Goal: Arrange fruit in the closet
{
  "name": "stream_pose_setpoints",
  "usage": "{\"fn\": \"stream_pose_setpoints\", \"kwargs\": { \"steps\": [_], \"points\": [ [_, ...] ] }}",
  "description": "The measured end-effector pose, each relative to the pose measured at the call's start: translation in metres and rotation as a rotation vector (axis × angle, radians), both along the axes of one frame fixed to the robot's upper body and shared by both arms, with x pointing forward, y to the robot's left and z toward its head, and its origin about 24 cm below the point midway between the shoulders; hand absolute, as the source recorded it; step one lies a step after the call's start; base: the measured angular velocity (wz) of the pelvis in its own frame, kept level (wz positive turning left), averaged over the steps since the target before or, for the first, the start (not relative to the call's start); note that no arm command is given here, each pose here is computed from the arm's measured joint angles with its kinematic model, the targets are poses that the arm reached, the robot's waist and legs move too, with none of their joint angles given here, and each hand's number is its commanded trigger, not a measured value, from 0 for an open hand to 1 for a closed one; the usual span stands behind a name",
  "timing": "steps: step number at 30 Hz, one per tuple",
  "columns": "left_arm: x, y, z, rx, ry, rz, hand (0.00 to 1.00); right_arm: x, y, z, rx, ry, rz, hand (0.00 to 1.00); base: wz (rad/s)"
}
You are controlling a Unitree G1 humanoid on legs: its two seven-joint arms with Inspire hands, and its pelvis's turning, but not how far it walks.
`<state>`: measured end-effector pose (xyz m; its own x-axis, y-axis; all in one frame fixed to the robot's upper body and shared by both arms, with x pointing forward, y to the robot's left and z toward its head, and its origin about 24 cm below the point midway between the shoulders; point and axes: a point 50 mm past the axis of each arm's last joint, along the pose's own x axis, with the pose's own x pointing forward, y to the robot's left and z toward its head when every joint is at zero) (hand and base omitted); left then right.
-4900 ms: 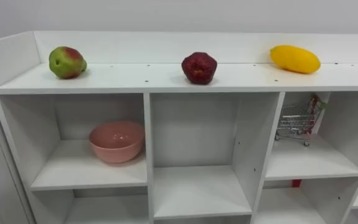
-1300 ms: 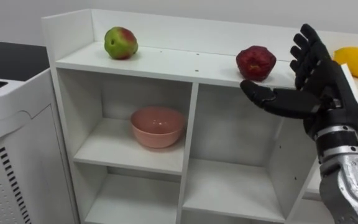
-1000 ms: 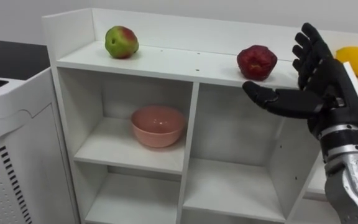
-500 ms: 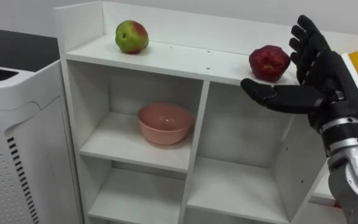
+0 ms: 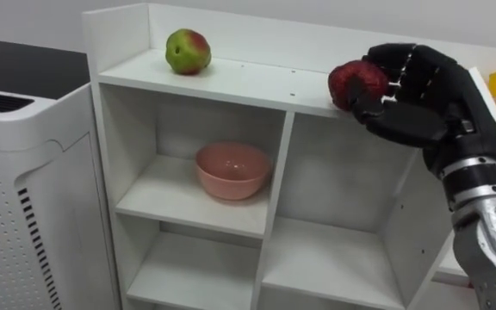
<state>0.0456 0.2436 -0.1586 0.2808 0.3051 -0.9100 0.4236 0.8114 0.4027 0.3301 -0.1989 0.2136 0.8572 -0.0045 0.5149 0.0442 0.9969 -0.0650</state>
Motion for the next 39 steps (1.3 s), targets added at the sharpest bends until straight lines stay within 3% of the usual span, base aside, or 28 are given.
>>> {"fn": "stream_pose_setpoints", "kwargs": {
  "steps": [10, 17, 31, 39],
  "points": [
    [0.002, 0.0, 0.001, 0.001, -0.009, -0.002, 0.0, 0.004, -0.002, 0.002, -0.008, -0.003, -0.004, 1.0, 0.0],
    [-0.004, 0.001, 0.0, 0.008, -0.001, 0.0, 0.0, -0.001, 0.011, -0.004, 0.025, 0.029, 0.096, 1.0, 0.02],
    [-0.024, 0.004, 0.0, 0.063, 0.008, 0.016, 0.0, -0.061, 0.029, 0.009, 0.169, -0.112, 0.378, 1.0, 0.0],
    [-0.03, 0.0, -0.002, 0.044, 0.024, 0.016, 0.0, -0.08, 0.027, -0.002, 0.113, -0.107, 0.417, 1.0, -0.11]
  ]
}}
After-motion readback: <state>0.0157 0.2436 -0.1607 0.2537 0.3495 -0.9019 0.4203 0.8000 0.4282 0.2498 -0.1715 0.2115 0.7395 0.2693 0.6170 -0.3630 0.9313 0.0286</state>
